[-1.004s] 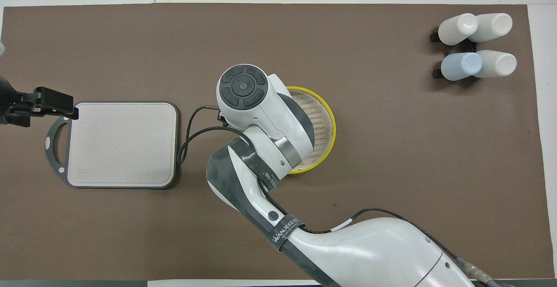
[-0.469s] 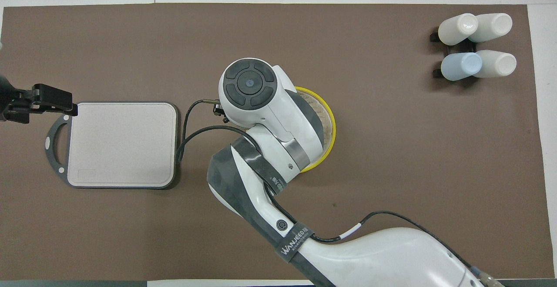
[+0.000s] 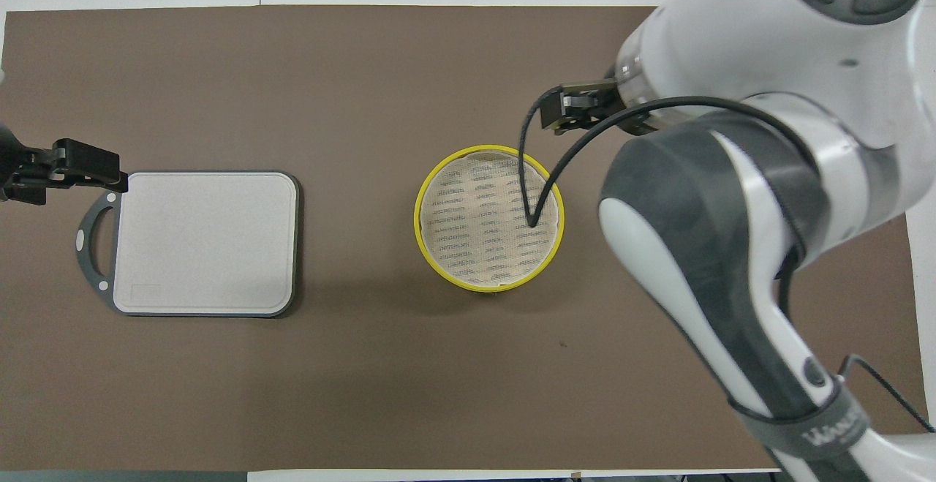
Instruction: Place bun in steamer
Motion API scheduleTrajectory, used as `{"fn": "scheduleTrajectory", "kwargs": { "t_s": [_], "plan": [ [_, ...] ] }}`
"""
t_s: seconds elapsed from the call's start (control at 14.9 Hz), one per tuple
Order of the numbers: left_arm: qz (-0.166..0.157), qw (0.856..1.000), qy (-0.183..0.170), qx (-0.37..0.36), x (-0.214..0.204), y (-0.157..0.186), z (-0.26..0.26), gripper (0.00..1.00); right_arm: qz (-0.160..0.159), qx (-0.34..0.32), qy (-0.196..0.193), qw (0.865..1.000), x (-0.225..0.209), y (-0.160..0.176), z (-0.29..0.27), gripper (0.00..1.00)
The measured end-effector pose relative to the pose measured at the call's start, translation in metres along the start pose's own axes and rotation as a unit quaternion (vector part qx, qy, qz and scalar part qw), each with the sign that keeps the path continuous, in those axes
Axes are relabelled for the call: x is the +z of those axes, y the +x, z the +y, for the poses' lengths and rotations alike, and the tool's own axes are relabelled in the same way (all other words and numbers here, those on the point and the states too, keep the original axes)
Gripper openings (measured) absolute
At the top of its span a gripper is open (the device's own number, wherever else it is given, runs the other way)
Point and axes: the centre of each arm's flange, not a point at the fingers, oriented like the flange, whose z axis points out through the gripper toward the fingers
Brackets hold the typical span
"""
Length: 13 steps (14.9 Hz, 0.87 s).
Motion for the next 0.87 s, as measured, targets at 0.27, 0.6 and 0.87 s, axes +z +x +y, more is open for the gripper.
{"fn": "scheduleTrajectory", "kwargs": {
  "t_s": [0.27, 0.6, 0.87],
  "plan": [
    [0.001, 1.0, 0.0, 0.0, 0.0, 0.0, 0.0, 1.0, -0.036, 0.001, -0.008, 0.999, -0.018, -0.011, 0.09, 1.0],
    [0.001, 1.0, 0.0, 0.0, 0.0, 0.0, -0.001, 1.0, -0.058, 0.032, -0.011, 0.998, -0.019, -0.052, 0.128, 1.0],
    [0.0, 1.0, 0.0, -0.002, 0.001, 0.0, -0.002, 1.0, -0.057, 0.06, -0.012, 0.996, -0.015, -0.07, 0.159, 1.0]
  ]
}}
